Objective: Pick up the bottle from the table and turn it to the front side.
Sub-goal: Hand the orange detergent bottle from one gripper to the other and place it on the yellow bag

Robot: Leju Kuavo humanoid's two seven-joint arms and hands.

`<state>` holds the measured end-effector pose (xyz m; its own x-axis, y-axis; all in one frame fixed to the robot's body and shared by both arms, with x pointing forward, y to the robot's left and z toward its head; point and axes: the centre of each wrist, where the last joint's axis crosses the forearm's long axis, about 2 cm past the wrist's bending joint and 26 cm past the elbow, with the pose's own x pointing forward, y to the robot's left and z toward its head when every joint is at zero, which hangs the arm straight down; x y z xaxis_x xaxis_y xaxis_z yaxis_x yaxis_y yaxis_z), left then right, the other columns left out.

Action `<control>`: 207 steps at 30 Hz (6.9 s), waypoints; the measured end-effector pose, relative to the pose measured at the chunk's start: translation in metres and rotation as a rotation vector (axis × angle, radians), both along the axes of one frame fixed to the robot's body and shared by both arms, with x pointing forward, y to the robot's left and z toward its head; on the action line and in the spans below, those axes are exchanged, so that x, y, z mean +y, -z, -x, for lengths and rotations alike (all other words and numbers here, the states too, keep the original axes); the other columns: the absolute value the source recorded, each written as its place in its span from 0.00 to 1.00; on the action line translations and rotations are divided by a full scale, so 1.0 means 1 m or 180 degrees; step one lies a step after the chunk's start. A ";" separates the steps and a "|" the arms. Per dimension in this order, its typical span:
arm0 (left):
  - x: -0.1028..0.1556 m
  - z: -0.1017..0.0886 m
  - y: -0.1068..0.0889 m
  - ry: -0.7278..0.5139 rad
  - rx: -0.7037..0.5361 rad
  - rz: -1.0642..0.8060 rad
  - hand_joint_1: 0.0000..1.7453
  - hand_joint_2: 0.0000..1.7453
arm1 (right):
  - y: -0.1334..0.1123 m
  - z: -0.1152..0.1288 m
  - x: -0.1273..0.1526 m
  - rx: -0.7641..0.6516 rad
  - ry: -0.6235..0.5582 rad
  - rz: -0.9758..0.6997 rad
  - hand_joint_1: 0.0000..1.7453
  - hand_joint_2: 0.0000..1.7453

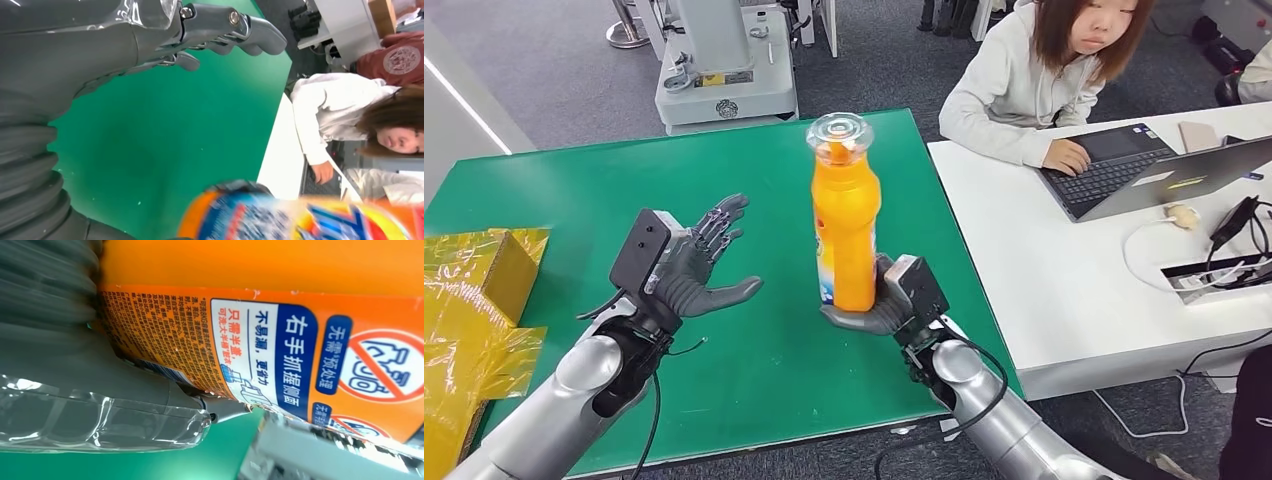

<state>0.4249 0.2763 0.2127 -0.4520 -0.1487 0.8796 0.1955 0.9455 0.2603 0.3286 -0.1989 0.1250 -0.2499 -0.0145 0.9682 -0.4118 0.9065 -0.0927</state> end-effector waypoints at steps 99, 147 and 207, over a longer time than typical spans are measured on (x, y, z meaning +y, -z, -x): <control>0.020 -0.022 -0.047 -0.1332 -0.1933 -0.4321 1.00 1.00 | -0.006 0.039 0.029 -0.0473 -0.0517 -0.0198 0.00 1.00; 0.226 0.156 0.116 -0.1474 0.0423 -0.6322 1.00 1.00 | -0.032 0.136 -0.060 -0.1117 0.0793 -0.0718 0.00 1.00; 0.172 0.118 0.172 -0.1475 0.0363 -0.5189 0.00 1.00 | -0.017 0.124 -0.018 -0.0762 0.0553 -0.0671 0.00 1.00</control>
